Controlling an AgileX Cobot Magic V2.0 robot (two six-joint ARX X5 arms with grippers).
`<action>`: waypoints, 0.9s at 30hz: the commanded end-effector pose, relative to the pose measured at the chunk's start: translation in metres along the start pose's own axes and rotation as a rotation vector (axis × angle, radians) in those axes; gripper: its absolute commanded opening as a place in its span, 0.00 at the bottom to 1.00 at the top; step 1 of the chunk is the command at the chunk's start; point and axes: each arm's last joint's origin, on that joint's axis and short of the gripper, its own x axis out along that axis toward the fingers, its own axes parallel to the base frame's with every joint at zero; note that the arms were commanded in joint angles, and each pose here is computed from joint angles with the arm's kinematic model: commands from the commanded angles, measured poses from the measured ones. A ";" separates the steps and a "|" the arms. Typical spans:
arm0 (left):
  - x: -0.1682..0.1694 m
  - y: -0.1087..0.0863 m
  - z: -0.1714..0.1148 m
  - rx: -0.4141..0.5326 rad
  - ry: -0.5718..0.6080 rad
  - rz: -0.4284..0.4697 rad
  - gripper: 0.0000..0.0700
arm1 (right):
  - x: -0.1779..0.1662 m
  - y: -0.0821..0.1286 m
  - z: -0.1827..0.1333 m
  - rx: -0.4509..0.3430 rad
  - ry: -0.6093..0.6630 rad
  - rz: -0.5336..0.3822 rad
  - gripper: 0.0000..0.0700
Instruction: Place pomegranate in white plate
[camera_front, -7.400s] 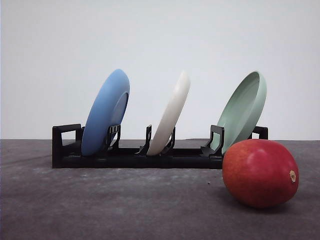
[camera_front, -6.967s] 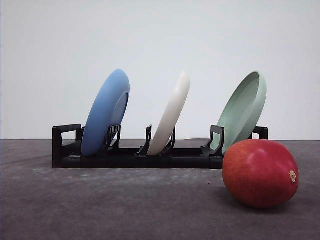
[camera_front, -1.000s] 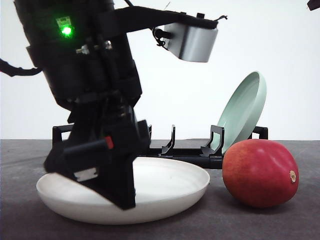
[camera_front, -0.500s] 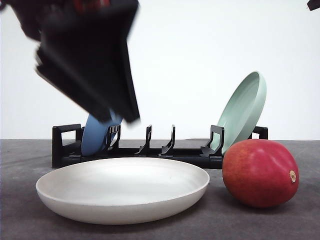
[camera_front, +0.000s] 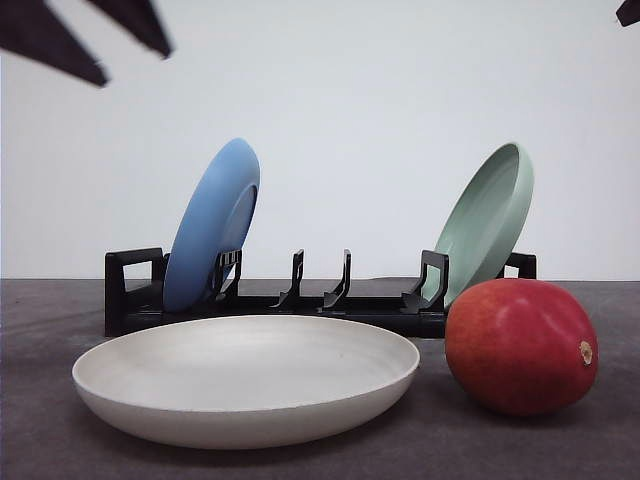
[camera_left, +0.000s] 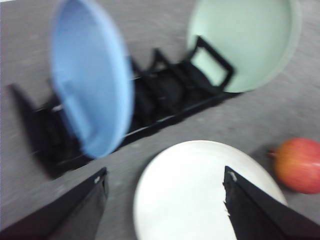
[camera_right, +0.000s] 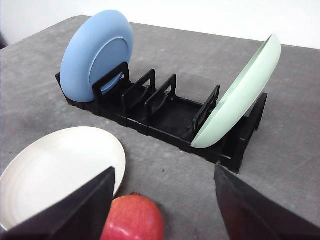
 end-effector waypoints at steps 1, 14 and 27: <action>-0.003 0.006 -0.002 -0.019 -0.030 0.023 0.62 | -0.002 0.002 0.005 0.020 -0.014 0.017 0.57; -0.021 0.026 -0.019 -0.075 -0.072 0.132 0.62 | 0.024 0.003 -0.005 0.215 0.212 0.121 0.57; -0.021 0.026 -0.020 -0.075 -0.069 0.133 0.62 | 0.096 0.030 0.002 0.138 0.564 -0.001 0.65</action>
